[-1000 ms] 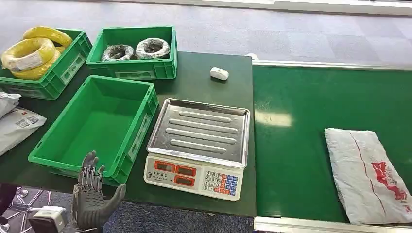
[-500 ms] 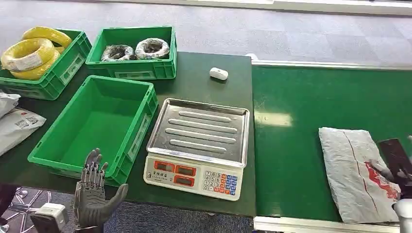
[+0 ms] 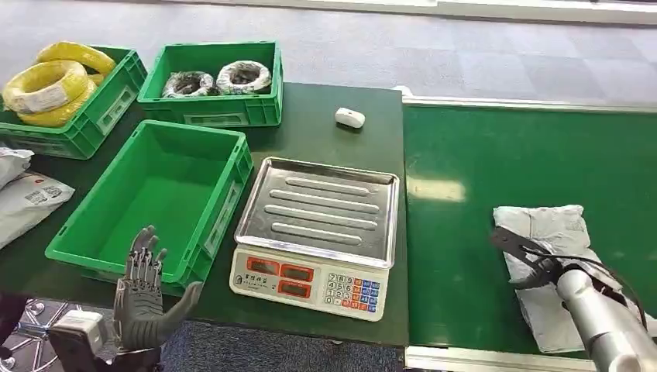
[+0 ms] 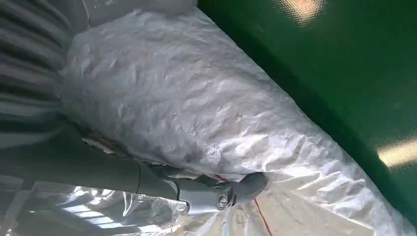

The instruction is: Moved the parcel from conveyor to table for the left to box.

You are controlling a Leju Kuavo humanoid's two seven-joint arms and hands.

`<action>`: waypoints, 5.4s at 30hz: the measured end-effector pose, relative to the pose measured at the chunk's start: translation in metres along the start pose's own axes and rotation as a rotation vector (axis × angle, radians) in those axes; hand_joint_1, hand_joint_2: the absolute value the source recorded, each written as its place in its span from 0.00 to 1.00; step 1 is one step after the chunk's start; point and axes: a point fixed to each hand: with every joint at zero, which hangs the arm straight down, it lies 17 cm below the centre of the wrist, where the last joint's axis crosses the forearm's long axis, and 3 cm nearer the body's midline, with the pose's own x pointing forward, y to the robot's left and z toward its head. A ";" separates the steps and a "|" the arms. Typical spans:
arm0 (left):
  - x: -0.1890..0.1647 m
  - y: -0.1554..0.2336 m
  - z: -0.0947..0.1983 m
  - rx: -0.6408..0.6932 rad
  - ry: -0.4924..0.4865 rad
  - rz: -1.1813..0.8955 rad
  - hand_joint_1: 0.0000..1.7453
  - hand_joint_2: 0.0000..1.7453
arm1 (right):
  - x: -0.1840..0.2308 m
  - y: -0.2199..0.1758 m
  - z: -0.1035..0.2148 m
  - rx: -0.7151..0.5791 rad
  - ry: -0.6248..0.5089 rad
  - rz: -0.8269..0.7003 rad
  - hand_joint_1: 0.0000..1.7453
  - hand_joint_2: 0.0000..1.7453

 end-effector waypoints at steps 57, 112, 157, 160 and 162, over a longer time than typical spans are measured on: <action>0.047 0.017 -0.061 0.117 -0.224 0.055 0.00 1.00 | 0.495 0.003 0.197 -0.462 -1.203 0.085 0.00 1.00; -0.102 -0.244 -0.092 -0.625 -0.060 -0.879 0.00 1.00 | 0.198 -0.004 0.360 -1.030 -1.241 -0.663 0.00 1.00; 0.094 -0.062 -0.248 -0.029 -0.280 -0.770 0.45 1.00 | 0.204 -0.001 0.332 -0.905 -1.232 -0.780 0.00 1.00; 0.104 -0.002 -0.261 0.093 -0.288 -0.816 0.44 1.00 | 0.195 -0.003 0.330 -0.925 -1.204 -0.780 0.00 1.00; 0.104 0.032 -0.264 0.152 -0.280 -0.838 0.00 1.00 | 0.188 -0.003 0.329 -0.940 -1.184 -0.779 0.00 1.00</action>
